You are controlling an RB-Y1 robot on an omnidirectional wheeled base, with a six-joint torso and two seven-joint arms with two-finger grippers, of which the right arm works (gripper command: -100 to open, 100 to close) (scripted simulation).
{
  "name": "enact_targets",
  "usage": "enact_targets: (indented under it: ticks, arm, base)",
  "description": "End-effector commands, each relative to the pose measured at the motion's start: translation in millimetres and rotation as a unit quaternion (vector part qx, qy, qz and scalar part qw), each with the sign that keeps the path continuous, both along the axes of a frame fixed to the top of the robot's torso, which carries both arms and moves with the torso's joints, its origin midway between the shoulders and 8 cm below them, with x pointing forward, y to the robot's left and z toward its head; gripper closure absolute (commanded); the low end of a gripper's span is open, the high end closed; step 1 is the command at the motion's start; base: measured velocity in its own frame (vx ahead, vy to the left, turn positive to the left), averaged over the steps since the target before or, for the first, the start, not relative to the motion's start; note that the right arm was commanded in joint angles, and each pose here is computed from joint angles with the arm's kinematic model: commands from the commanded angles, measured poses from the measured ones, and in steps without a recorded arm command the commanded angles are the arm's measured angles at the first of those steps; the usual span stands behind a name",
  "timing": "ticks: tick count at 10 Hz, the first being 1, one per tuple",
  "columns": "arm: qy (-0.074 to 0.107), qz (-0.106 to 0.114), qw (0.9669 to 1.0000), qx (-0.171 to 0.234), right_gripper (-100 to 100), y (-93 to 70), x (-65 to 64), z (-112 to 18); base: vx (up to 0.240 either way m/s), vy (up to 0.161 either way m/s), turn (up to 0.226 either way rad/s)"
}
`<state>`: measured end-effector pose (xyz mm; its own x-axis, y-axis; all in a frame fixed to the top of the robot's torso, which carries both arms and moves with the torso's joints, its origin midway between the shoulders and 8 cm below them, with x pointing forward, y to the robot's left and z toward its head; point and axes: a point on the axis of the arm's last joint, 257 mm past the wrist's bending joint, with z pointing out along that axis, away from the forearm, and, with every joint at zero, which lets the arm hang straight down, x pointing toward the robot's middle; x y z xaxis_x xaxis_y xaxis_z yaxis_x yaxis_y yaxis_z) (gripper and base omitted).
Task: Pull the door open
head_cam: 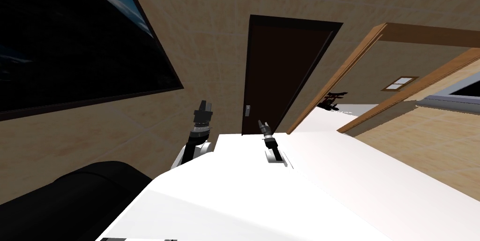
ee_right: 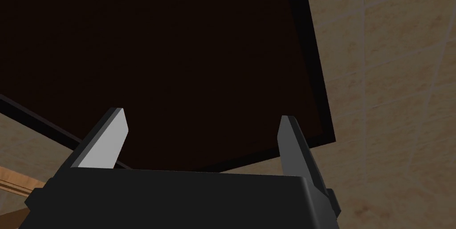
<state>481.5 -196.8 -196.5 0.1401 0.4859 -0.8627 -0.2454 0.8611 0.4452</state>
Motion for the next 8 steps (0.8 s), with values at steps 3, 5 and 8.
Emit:
enact_targets:
  ticks: [3,5,8]
  arm:
    - [0.015,-0.001,0.9988,-0.046,-100,9.4,7.2,-19.0]
    - [0.022,0.0,0.9973,-0.07,-100,14.4,10.4,-28.3]
    - [0.032,0.001,0.9941,-0.104,-100,21.8,14.7,-41.7]
  base:
    - [0.089,0.046,-0.021]
    - [0.104,0.045,-0.021]
    - [0.103,0.049,-0.022]
